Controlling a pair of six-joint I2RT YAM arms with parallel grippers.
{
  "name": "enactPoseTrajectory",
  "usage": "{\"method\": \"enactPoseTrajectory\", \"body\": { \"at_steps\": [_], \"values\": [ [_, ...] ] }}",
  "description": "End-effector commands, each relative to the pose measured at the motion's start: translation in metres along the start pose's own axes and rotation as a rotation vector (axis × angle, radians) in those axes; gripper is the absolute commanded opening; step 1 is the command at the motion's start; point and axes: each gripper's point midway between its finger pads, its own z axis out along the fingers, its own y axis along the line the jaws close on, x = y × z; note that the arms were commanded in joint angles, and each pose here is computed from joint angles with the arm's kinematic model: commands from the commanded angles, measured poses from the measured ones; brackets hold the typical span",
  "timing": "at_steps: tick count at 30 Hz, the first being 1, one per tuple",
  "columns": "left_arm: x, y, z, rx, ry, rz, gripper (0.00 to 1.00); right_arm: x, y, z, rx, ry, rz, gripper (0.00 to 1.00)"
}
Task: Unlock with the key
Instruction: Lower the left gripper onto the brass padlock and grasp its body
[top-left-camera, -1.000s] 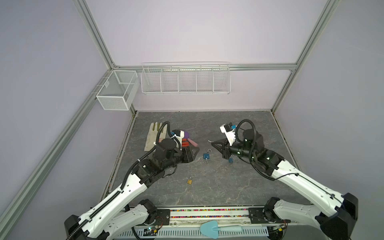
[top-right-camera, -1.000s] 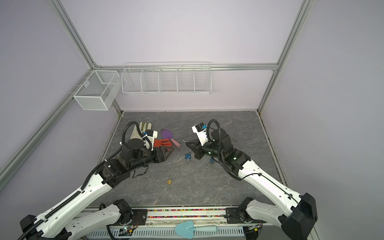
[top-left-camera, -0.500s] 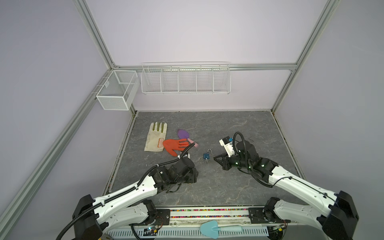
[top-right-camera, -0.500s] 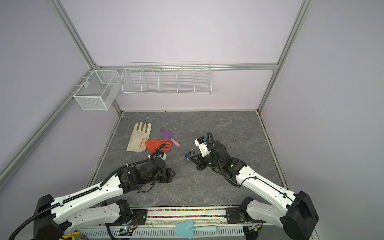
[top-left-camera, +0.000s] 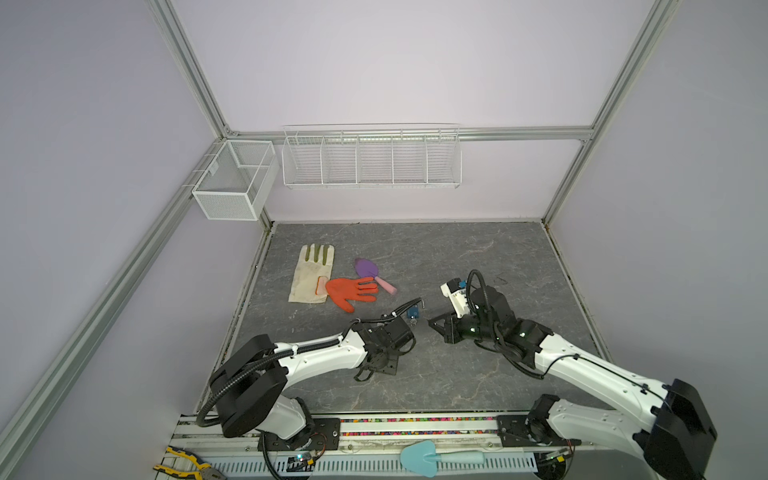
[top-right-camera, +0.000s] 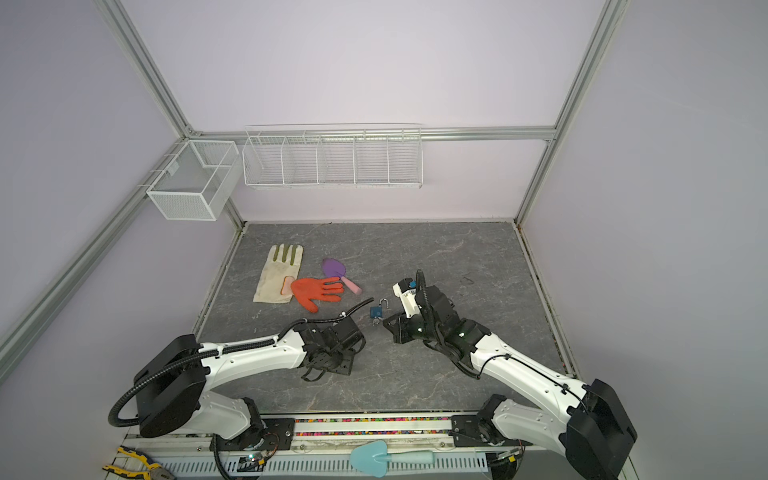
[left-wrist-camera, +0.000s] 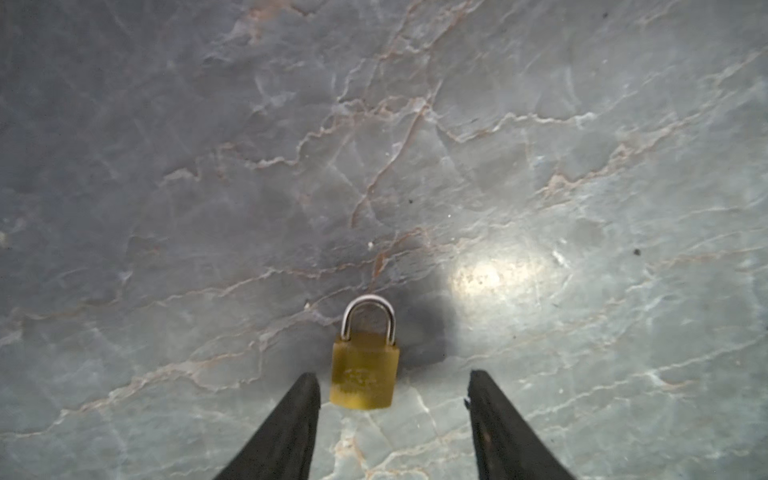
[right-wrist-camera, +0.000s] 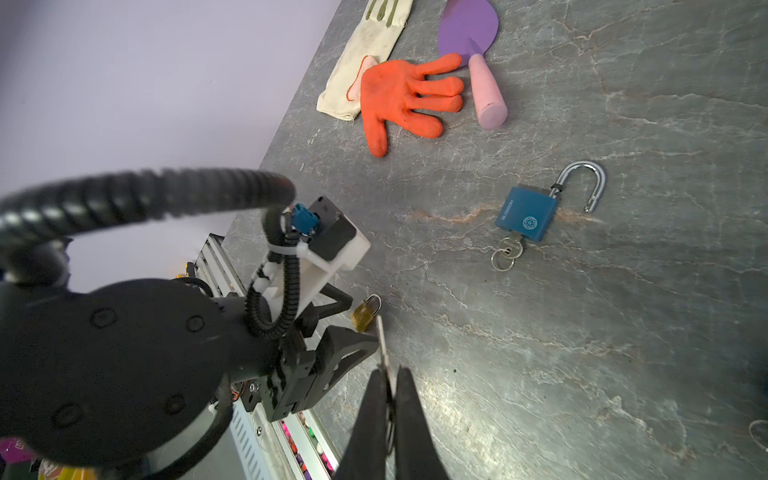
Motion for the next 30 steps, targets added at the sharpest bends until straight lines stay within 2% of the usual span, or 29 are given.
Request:
{"method": "enactPoseTrajectory", "body": {
  "at_steps": [1,5,13,30],
  "values": [
    [-0.005,0.002,0.002,-0.051,0.002,0.042,0.56,0.003,0.0,-0.001,-0.001,-0.006,0.006,0.06],
    [-0.004,-0.004,0.006,-0.042,0.03,0.043,0.51,0.004,-0.001,-0.001,0.002,0.0,0.004,0.06],
    [-0.001,0.001,0.002,-0.071,0.05,-0.045,0.4,0.004,0.0,0.001,-0.001,0.005,-0.005,0.06],
    [0.0,0.005,0.015,-0.122,0.062,-0.083,0.36,0.008,-0.002,0.0,0.004,0.015,-0.014,0.06]
  ]
}}
